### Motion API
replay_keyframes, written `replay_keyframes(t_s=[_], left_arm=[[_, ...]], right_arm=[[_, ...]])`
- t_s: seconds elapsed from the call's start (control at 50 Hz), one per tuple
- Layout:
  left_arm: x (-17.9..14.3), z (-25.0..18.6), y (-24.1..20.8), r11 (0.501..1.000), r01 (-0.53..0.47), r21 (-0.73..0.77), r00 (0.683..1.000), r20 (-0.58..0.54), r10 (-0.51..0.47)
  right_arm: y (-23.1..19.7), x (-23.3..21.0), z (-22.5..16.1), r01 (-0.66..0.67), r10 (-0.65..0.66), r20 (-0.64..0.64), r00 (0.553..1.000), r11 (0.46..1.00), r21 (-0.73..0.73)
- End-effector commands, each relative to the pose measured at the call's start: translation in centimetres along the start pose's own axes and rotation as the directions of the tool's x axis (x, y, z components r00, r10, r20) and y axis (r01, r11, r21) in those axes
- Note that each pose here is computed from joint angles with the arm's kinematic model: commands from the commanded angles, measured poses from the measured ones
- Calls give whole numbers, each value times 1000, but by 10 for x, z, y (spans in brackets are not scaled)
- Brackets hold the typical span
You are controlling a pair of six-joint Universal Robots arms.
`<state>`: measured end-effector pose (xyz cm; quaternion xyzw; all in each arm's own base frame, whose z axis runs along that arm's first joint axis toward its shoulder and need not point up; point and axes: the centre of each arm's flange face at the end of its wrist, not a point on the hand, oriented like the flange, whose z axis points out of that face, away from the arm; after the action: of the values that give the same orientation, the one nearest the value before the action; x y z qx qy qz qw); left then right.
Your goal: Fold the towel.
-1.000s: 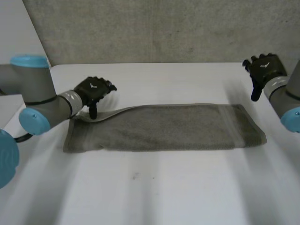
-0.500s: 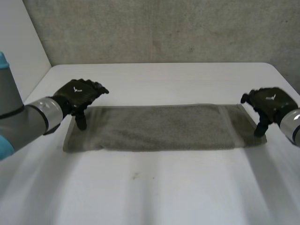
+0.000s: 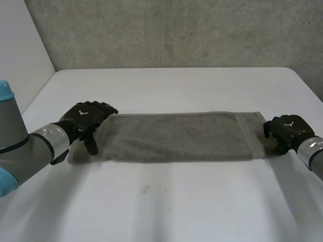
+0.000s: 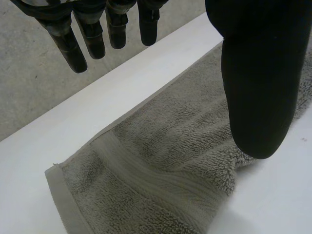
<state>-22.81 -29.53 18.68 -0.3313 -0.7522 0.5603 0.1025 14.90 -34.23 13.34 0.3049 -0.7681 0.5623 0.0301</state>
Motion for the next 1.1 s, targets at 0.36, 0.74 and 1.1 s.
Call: replay_keyframes(t_s=[0.36,0.74,1.1], left_arm=[[2,-1,3,1000,2,-4,1000,-3,-2],[2,-1,3,1000,2,-6,1000,-3,-2],[3,-1,4,1000,3,-8,1000,-6,-3]], right_arm=[[11,8,0,23,-24,-15,1000,999,-47],[20,6,5,7,-7,-4,1000,998,-57],[21,78,9,-5,-1,-190,982,999,-32]])
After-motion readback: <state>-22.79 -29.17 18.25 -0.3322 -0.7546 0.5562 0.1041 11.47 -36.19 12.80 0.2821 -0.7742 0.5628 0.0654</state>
